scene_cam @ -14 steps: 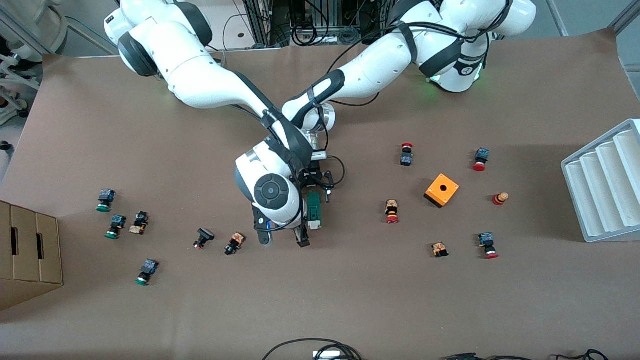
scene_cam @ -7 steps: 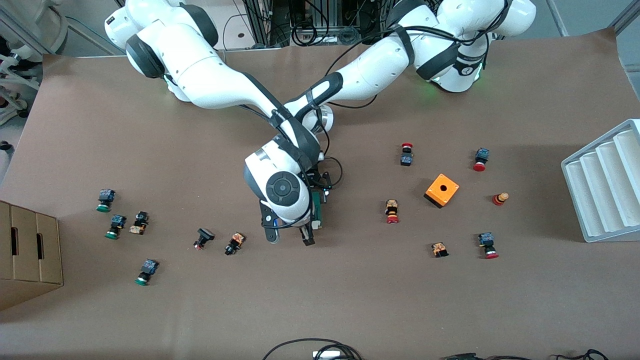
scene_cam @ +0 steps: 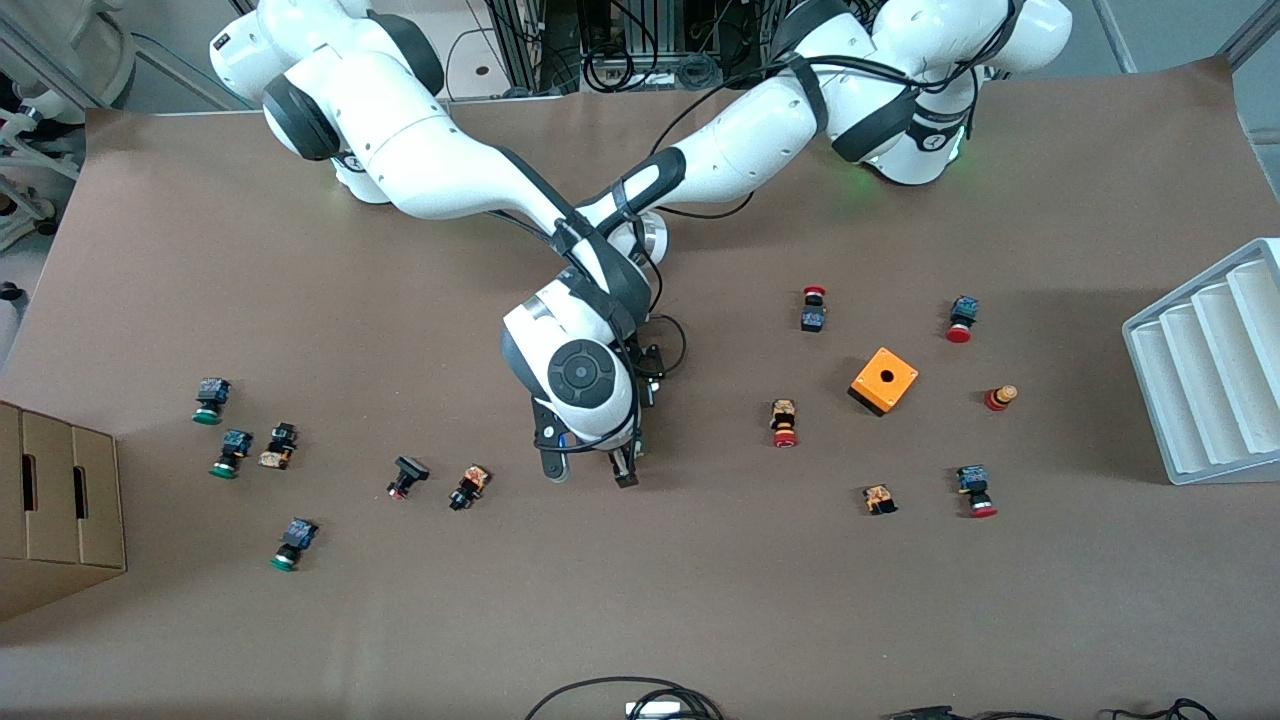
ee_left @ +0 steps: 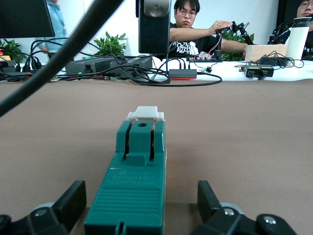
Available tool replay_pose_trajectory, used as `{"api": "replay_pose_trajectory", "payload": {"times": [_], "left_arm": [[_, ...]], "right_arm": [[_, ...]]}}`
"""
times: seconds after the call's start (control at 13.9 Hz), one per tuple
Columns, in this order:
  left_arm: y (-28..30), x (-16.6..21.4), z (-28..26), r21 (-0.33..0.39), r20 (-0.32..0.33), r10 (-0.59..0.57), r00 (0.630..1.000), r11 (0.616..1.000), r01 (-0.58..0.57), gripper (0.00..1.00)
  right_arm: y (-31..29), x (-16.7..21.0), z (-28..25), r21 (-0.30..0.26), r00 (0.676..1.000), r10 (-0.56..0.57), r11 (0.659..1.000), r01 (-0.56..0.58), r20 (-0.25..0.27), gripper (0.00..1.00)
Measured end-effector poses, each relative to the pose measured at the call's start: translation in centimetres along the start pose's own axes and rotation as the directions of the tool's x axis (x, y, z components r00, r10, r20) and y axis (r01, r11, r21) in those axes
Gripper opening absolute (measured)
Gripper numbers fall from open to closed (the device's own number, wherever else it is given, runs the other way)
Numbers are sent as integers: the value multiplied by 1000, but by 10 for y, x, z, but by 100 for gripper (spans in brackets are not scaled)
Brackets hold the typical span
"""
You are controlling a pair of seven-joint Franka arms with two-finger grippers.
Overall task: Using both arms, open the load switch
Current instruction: 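Bring the right gripper over the white lever of the switch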
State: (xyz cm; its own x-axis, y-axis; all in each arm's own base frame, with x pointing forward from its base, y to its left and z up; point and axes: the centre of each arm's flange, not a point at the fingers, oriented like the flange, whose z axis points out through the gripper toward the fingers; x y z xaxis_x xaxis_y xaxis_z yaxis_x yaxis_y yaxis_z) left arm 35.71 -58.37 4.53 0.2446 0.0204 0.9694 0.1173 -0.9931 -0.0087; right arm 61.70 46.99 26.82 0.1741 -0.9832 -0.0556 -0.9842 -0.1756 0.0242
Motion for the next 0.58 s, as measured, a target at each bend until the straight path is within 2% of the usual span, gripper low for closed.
{"api": "replay_pose_trajectory", "payload": {"times": [0.07,0.14,0.22,0.36,0.43,0.58], "left_arm": [[0,0,0,0,0,0,1000,1000,0,100],[0,0,0,0,0,0,1000,1000,0,100],[0,0,0,0,0,-1,1000,1000,1,99],[0,1,0,0,-1,-1,1000,1000,1,89],[1,1,1,0,-1,-1,1000,1000,1,89],[1,1,2,-6,-10,3,1000,1000,-3,76]], "right_arm": [[-1,1,4,7,1000,2,1000,-2,-4,93],[-4,3,7,18,1000,6,1000,-6,-6,85],[-6,4,9,29,1000,9,1000,-9,-4,85],[-9,5,14,48,1000,25,999,-25,0,83],[-10,5,18,55,999,32,998,-32,3,77],[-9,3,26,53,999,37,998,-37,-1,74]]}}
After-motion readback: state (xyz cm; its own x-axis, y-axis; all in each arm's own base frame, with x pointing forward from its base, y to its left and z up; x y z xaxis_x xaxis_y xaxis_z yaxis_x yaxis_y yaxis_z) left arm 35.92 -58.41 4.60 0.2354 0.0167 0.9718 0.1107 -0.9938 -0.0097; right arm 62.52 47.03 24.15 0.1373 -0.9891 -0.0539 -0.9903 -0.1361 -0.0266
